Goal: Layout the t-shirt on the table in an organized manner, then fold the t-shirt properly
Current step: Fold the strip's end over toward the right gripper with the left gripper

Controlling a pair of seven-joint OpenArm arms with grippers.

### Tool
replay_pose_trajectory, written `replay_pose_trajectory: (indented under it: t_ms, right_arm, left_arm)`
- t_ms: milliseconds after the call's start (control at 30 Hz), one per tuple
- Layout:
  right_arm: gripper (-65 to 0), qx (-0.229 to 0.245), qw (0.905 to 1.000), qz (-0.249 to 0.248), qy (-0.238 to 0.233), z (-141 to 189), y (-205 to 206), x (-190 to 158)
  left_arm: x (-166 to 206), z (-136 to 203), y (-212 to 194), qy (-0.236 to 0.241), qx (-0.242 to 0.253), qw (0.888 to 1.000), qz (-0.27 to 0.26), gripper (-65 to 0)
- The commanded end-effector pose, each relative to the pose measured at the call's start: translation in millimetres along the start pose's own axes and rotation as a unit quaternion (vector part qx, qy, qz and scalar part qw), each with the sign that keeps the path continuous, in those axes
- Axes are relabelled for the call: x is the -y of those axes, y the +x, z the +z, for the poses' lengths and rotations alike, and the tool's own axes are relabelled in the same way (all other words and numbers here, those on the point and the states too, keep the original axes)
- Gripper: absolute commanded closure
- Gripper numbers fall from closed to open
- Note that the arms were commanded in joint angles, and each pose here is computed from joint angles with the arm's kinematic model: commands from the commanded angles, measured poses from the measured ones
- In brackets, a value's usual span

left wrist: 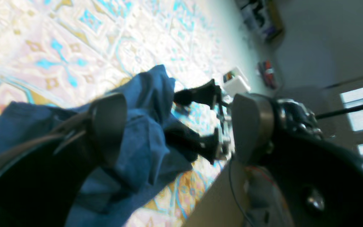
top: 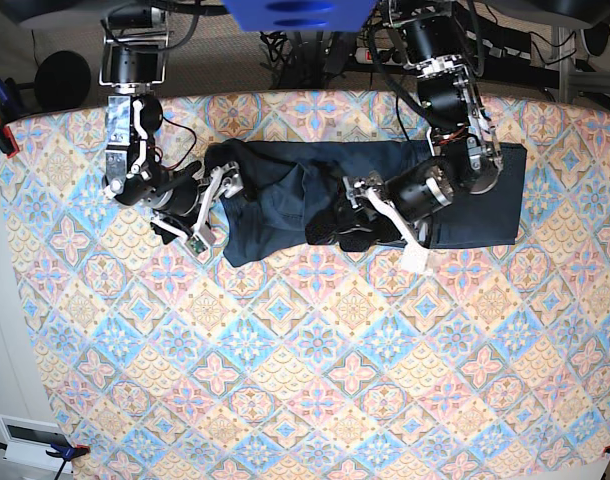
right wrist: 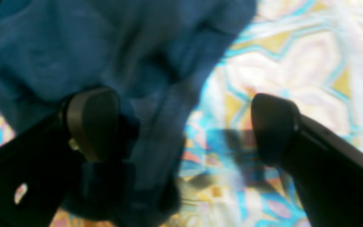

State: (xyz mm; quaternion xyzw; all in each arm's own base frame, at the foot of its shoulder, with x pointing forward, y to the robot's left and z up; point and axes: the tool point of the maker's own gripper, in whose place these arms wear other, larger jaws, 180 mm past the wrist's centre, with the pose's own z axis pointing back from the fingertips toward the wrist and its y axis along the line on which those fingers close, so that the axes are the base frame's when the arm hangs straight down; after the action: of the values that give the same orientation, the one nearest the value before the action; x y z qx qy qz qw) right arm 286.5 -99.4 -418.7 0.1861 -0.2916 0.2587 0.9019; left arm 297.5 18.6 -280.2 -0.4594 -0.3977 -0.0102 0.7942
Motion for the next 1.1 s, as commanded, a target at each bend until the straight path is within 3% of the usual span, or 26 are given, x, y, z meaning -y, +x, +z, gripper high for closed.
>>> replay_pose_trajectory:
  t_ms: [0, 667, 767, 933, 1067]
  right_arm:
    - [-65.0, 0.011, 0.9999, 0.008, -0.003, 5, 10, 4]
    - [-65.0, 0.016, 0.9998, 0.015, -0.003, 5, 15, 3]
    - [-58.8, 0.015, 0.9998, 0.015, -0.002, 5, 15, 2]
    - [-41.7, 0.016, 0.9996, 0.018, 0.014, -3, 18, -12]
    - [-39.5, 0.005, 0.9997, 0.002, 0.024, -10, 9, -16]
  left_arm:
    - [9, 0, 14, -0.015, 0.023, 1.0, -0.015, -51.6]
    - [17, 3, 16, -0.018, 0.014, 0.999, -0.048, -51.5]
    - [15, 5, 16, -0.014, 0.011, 0.999, -0.051, -51.5]
    - [20, 2, 13, -0.022, 0.005, 0.998, -0.052, -51.5]
    - [14, 6, 16, -0.013, 0.009, 0.999, -0.052, -51.5]
